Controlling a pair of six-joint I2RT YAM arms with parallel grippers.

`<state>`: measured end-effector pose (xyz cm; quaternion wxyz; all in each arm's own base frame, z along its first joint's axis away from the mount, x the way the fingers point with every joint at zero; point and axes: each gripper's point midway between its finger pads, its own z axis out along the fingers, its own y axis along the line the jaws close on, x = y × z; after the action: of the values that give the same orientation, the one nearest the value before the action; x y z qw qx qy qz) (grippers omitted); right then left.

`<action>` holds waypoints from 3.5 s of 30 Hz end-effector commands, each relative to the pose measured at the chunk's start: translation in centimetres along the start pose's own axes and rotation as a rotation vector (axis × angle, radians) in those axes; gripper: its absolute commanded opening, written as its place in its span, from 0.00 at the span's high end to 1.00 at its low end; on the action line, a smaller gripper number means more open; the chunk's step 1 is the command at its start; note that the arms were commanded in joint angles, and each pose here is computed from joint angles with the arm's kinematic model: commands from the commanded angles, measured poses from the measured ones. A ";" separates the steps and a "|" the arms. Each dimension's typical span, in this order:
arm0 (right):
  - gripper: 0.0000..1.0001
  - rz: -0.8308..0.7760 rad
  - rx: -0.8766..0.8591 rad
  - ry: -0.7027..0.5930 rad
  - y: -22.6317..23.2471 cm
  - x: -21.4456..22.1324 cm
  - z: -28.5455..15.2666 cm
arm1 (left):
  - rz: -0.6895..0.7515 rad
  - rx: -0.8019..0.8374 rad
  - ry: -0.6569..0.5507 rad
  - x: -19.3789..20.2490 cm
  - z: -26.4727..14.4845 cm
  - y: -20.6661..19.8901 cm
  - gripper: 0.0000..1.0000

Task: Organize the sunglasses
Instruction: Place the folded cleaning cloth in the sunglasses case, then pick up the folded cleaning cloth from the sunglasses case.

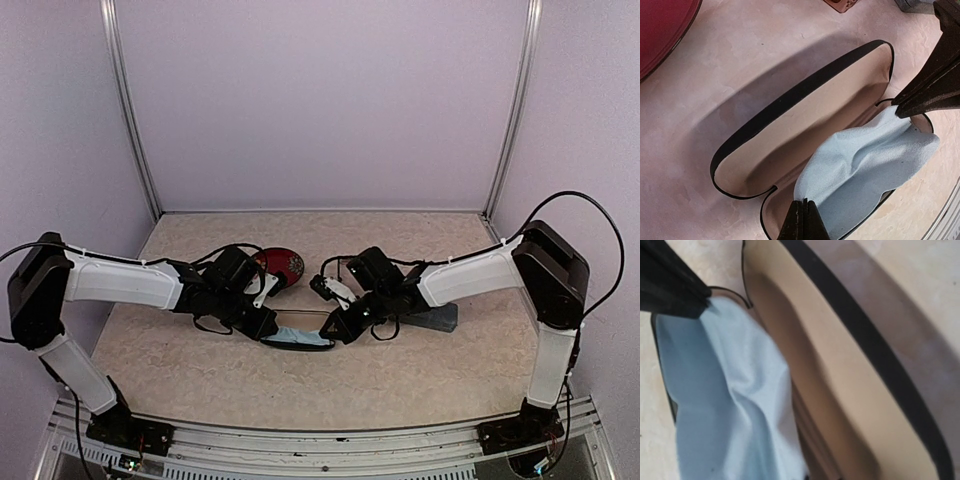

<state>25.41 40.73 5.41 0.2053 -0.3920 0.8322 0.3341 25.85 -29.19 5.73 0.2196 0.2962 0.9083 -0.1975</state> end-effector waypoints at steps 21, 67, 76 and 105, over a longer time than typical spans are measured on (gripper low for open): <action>1.00 -0.020 0.019 0.024 -0.9 -0.1 0.7 | -0.003 0.015 -0.031 -1.5 0.1 -0.3 1.00; 0.65 0.003 0.165 -0.131 -2.1 -3.5 -7.1 | -0.025 -0.197 -0.170 -4.2 -4.2 2.0 0.67; 0.42 0.023 0.257 -0.218 -5.7 -5.3 -10.5 | -0.066 -0.260 -0.336 -6.8 -7.3 2.9 0.45; 0.48 0.110 -0.046 -0.095 -6.7 0.9 -3.7 | -0.055 0.038 -0.202 -4.1 1.4 -2.1 0.45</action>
<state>30.07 34.16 4.99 0.2229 -0.3328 0.8457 0.3527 27.56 -32.54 7.77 0.3122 0.2625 0.8864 -0.2190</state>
